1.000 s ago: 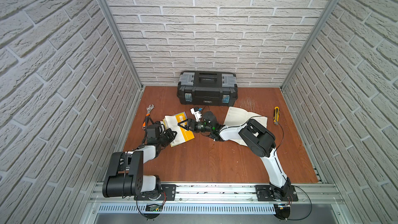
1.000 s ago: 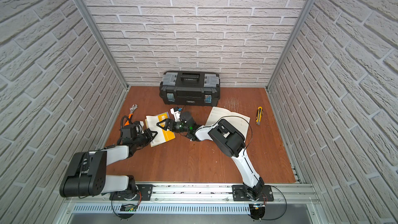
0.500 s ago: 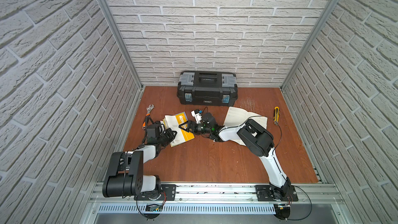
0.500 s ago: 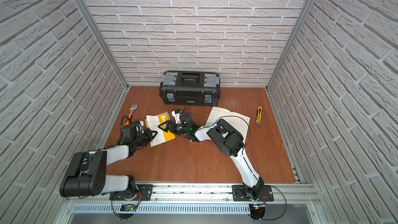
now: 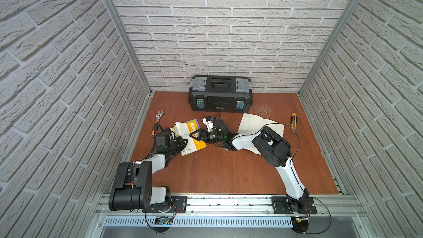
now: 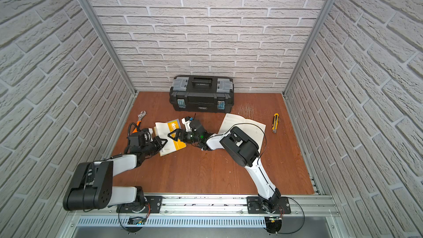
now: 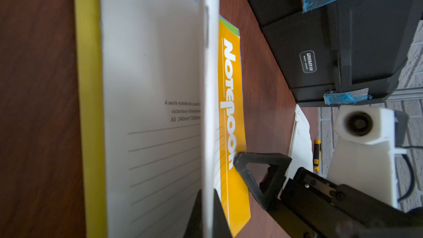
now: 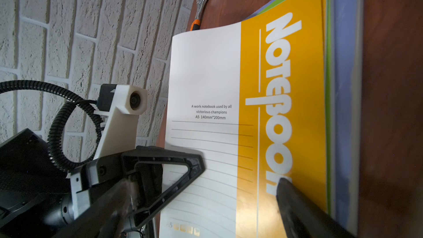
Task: Close the notebook
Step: Place the notebook at the notebook.
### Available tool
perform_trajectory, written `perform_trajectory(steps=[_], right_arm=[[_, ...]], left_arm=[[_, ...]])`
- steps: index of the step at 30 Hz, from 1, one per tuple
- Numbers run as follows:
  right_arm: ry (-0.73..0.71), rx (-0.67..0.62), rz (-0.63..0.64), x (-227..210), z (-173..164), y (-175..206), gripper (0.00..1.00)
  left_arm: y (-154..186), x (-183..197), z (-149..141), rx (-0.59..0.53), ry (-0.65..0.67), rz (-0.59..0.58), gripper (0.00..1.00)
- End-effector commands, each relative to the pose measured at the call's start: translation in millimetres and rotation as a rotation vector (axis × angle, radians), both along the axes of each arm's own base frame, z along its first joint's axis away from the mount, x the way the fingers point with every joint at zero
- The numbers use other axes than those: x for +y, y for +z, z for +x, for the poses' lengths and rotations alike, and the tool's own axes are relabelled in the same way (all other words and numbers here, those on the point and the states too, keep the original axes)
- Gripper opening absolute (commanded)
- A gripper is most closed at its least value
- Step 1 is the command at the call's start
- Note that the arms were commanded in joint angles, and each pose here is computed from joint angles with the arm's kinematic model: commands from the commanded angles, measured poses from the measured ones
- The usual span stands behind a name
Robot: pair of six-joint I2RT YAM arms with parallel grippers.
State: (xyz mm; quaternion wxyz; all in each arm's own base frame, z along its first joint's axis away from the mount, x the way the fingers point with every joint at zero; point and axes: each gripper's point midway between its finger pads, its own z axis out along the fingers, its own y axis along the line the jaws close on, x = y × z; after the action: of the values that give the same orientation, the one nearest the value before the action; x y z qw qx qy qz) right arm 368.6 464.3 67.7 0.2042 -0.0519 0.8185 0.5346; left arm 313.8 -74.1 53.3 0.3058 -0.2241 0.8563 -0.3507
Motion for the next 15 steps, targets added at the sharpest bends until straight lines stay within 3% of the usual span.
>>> perform_trajectory(steps=[1, 3, 6, 8, 15], right_arm=[[-0.025, 0.061, -0.094, -11.0, -7.4, -26.1, 1.00], [-0.028, 0.062, -0.094, -11.9, -7.1, -26.9, 1.00], [-0.033, 0.062, -0.086, -12.0, -6.6, -26.0, 1.00], [-0.032, 0.059, -0.084, -11.5, -7.0, -25.0, 1.00], [-0.036, 0.060, -0.087, -13.5, -7.7, -25.7, 1.00]], left_arm=[[20.3, 9.4, 7.2, -0.061, 0.017, 0.062, 0.08], [24.5, 15.3, 4.2, -0.054, 0.034, 0.102, 0.12], [31.4, 26.1, -0.7, -0.046, 0.062, 0.171, 0.37], [34.7, 31.5, -3.7, -0.040, 0.080, 0.202, 0.45], [47.8, 43.6, -13.6, -0.036, 0.135, 0.257, 0.50]])
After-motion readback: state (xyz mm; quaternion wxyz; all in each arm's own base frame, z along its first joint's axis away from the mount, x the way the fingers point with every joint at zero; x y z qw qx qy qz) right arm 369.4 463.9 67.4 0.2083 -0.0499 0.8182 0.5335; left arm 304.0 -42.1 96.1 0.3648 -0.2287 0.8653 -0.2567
